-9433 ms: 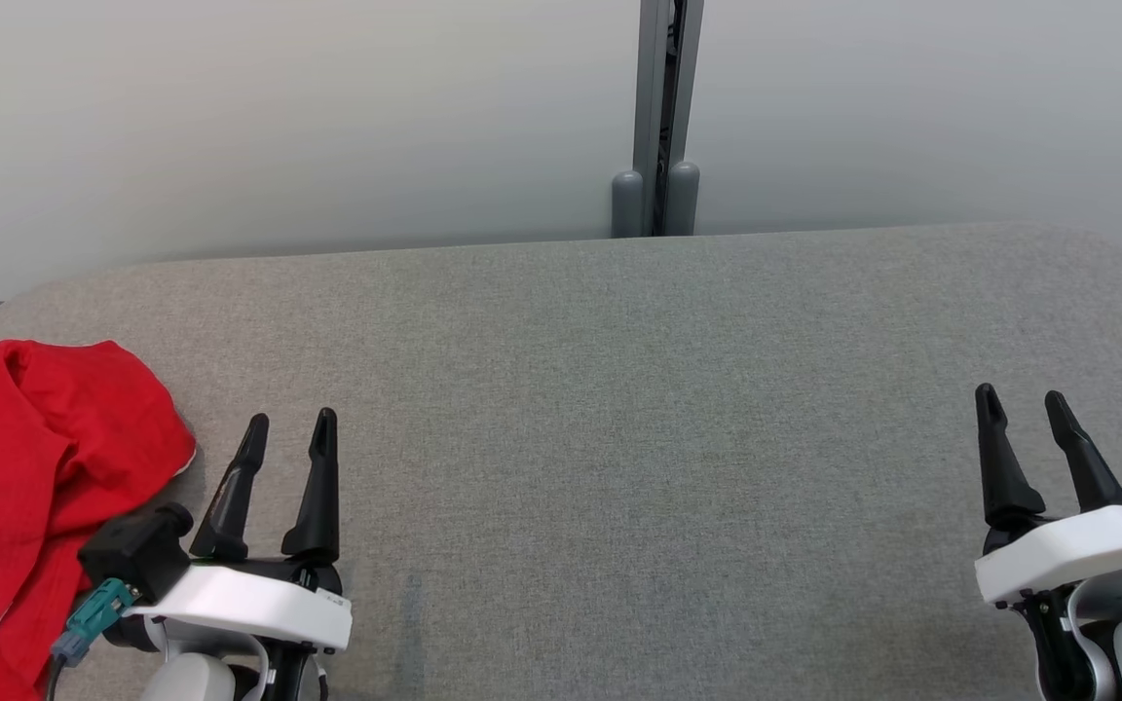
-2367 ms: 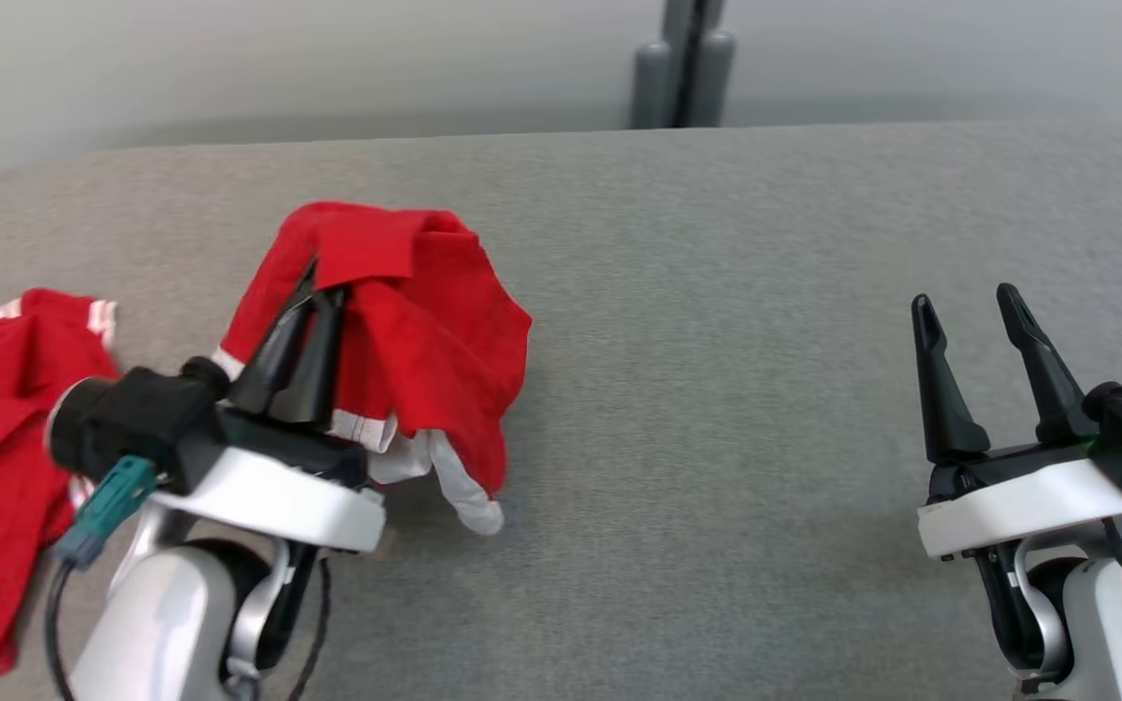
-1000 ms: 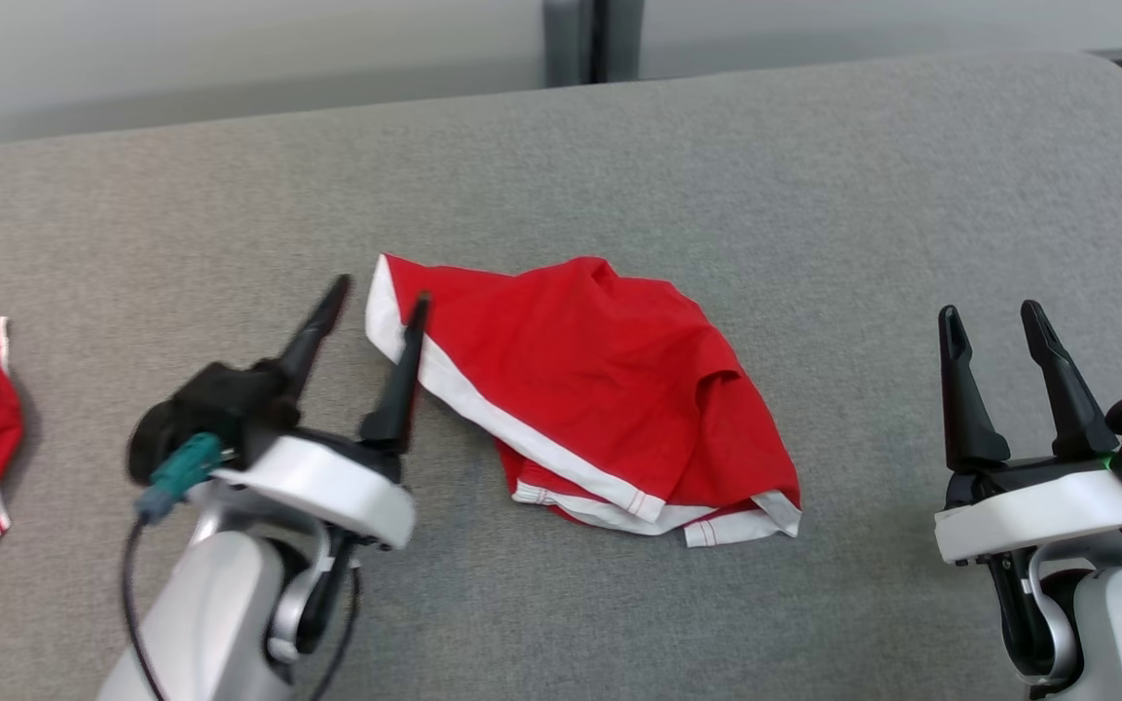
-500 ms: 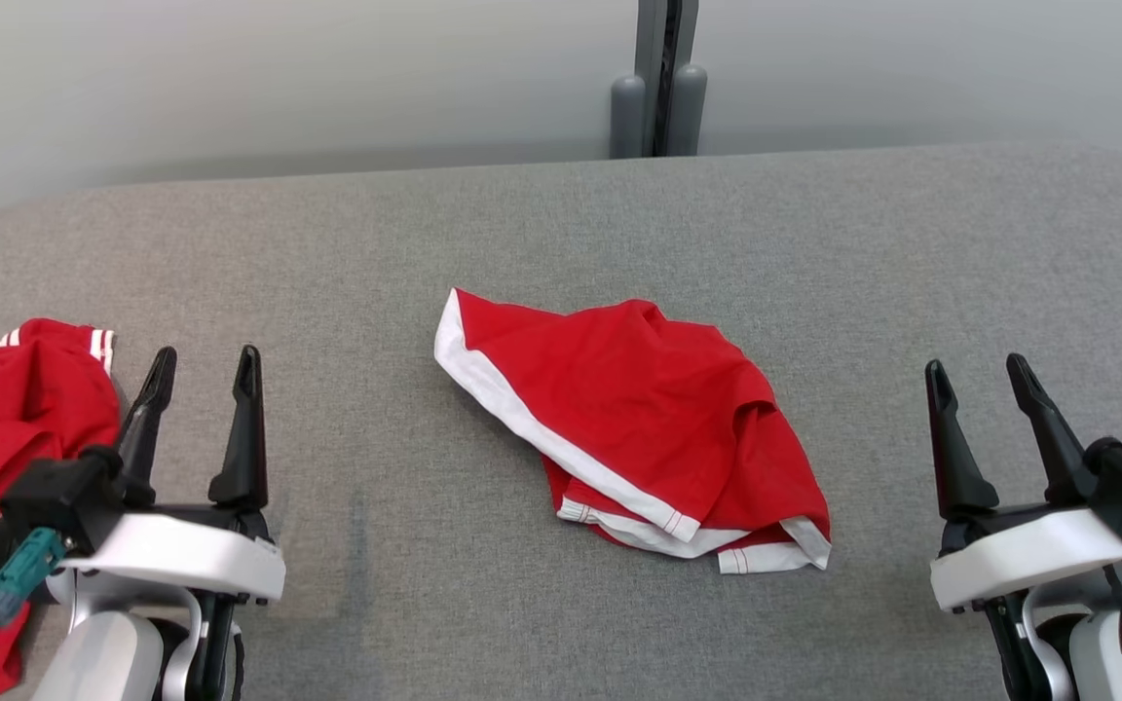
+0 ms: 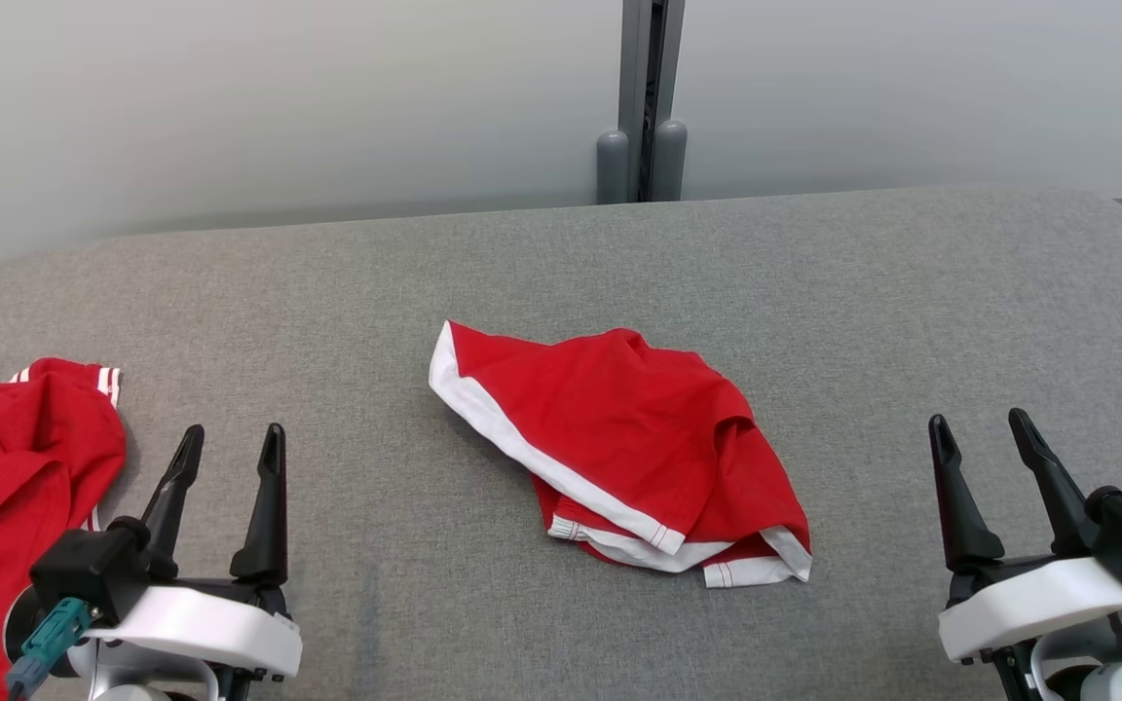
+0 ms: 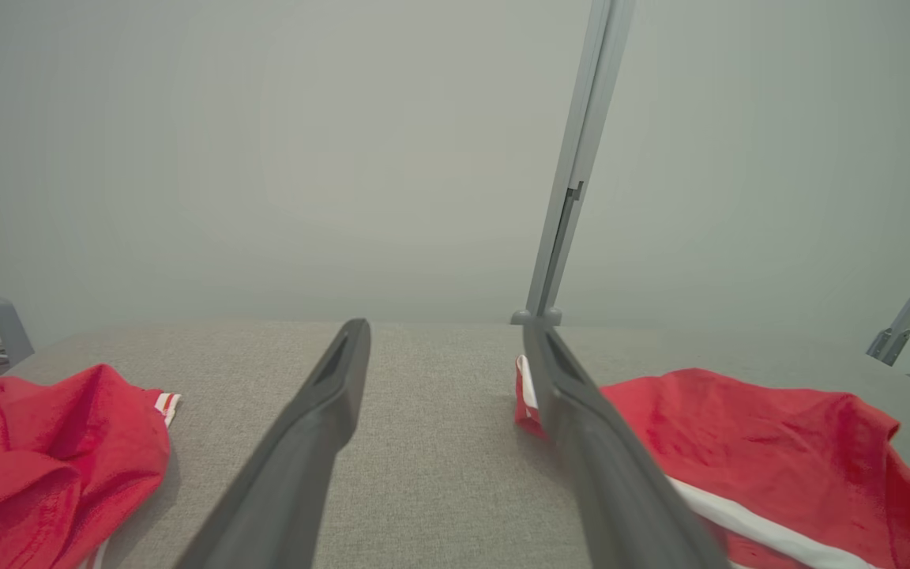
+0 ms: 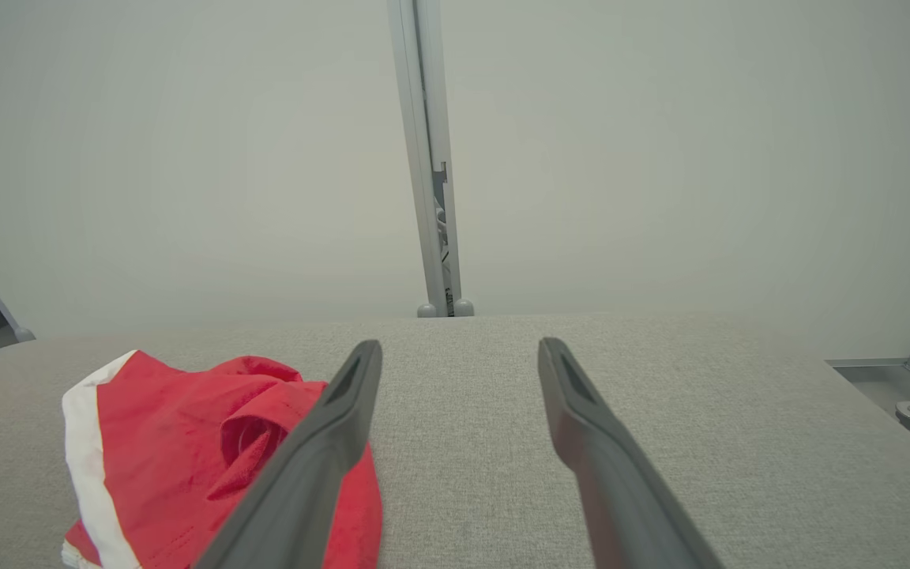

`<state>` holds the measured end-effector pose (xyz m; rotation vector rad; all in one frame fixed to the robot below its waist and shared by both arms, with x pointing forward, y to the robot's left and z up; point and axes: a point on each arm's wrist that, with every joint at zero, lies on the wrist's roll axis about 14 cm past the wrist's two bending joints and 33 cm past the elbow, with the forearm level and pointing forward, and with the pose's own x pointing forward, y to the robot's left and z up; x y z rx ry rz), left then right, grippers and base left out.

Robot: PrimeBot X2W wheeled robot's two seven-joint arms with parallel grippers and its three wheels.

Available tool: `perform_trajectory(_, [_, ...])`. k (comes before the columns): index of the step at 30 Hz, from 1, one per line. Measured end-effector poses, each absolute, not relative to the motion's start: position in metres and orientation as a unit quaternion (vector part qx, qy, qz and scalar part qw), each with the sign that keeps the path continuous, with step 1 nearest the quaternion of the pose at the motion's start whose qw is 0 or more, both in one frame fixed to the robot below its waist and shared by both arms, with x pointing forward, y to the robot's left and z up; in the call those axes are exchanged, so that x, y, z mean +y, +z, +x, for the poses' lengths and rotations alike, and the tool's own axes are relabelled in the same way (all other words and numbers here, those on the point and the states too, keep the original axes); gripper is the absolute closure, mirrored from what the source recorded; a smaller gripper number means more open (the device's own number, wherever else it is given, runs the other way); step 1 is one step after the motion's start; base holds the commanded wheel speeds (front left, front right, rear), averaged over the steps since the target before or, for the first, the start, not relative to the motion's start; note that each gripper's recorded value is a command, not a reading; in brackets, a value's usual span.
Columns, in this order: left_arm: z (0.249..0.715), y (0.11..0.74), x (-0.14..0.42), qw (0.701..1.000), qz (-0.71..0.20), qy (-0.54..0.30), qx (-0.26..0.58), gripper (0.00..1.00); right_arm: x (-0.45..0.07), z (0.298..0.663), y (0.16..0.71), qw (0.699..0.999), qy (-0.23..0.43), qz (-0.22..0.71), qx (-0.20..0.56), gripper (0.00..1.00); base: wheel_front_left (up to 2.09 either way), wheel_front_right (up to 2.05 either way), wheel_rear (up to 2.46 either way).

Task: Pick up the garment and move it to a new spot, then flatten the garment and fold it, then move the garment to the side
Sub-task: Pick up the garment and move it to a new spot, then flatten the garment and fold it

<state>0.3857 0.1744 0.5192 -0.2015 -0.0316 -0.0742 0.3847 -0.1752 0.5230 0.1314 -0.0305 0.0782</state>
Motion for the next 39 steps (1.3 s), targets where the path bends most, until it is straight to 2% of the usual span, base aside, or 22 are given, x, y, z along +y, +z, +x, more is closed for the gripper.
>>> perform_trajectory(31, [0.383, 0.512, 0.175, 0.996, -0.084, -0.033, 0.005, 0.0, -0.175, 0.381, 0.521, 0.997, 0.04, 0.07, -0.009, 0.0, 0.0, 0.0, 0.0])
perform_trajectory(35, [0.385, 0.51, 0.176, 0.996, -0.084, -0.032, 0.008, 0.0, -0.155, 0.387, 0.522, 0.995, 0.069, 0.066, -0.005, 0.0, 0.0, 0.0, 0.0])
perform_trajectory(39, [0.392, 0.511, 0.176, 0.996, -0.084, -0.032, 0.005, 0.0, -0.11, 0.39, 0.513, 0.988, 0.134, 0.07, 0.017, 0.0, 0.0, 0.0, 0.0])
